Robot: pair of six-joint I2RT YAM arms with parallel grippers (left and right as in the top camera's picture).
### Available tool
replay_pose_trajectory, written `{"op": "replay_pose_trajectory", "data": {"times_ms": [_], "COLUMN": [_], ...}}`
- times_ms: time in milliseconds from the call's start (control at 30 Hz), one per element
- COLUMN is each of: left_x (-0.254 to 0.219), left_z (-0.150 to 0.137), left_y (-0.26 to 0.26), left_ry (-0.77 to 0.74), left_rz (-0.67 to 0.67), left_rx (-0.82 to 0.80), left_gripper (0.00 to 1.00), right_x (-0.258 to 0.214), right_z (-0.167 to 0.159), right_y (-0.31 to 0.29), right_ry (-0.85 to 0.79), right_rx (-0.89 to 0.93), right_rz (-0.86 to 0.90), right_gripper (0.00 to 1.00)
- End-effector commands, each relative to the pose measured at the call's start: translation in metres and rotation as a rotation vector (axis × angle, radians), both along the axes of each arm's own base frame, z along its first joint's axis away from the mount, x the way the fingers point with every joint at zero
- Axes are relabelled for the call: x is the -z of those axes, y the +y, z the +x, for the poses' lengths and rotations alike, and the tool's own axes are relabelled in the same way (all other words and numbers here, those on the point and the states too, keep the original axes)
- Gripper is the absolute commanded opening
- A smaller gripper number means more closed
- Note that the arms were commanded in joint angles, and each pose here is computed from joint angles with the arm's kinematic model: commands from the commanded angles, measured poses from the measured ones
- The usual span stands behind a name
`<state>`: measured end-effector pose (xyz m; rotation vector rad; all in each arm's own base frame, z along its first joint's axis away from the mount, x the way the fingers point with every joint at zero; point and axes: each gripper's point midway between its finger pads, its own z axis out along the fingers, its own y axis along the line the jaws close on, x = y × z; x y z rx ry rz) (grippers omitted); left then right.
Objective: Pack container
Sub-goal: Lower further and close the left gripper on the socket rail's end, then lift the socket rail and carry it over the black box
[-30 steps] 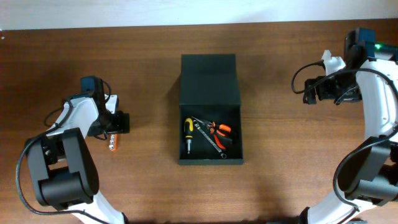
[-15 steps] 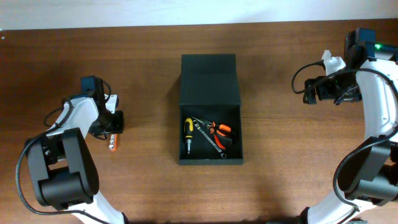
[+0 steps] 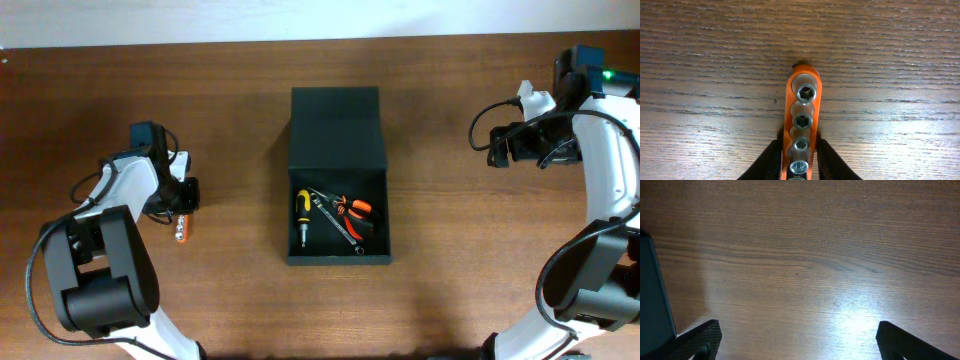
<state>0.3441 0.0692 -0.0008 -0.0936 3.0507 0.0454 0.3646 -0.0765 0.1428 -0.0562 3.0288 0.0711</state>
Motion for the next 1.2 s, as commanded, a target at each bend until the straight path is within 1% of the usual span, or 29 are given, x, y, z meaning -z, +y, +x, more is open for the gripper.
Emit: {"op": "replay_pose_trajectory", "data": {"times_ms": [0,133,333,467,567,700,800,867,1000,1033,1100,1167], "left_x": [0.007,0.007,0.007,0.007,-0.006,-0.044,-0.090,-0.122,-0.188,-0.205,-0.219,-0.223], "left_z": [-0.004,-0.004,-0.002,0.001,0.015,0.040,0.065,0.078,0.094,0.095,0.092,0.085], "left_y": [-0.001,-0.001,-0.001,-0.004,-0.008,-0.007,-0.011,-0.023,-0.080,-0.107,-0.142,-0.173], "left_ry": [0.019,0.019,0.009,-0.003,-0.040,-0.102,-0.180,-0.236,-0.360,-0.395,-0.425,-0.427], "left_rz": [-0.007,-0.007,-0.007,-0.028,-0.059,-0.058,-0.046,-0.053,-0.148,-0.190,-0.237,-0.270], "left_rx": [-0.001,-0.001,-0.010,-0.035,-0.032,-0.023,0.009,0.055,0.228,0.297,0.377,0.450], "left_gripper": [0.24,0.20,0.12,0.03,0.02,0.02,0.02,0.02,0.02,0.02,0.02,0.02], "right_x": [0.000,0.000,0.000,0.000,0.000,0.000,0.000,0.000,0.000,0.000,0.000,0.000], "right_z": [0.000,0.000,0.000,0.000,0.000,0.000,0.000,0.000,0.000,0.000,0.000,0.000], "right_y": [0.001,0.001,0.001,0.001,0.001,0.001,0.001,0.001,0.001,0.001,0.001,0.001], "right_ry": [-0.002,-0.002,-0.002,-0.002,-0.002,-0.002,-0.002,-0.002,-0.002,-0.002,-0.002,-0.002], "right_rx": [-0.008,-0.008,-0.008,-0.008,-0.008,-0.008,-0.008,-0.008,-0.008,-0.008,-0.008,-0.008], "right_rz": [0.011,0.011,0.011,0.011,0.012,0.011,0.011,0.011,0.011,0.011,0.011,0.011], "right_gripper": [0.99,0.99,0.99,0.99,0.99,0.99,0.99,0.99,0.99,0.99,0.99,0.99]}}
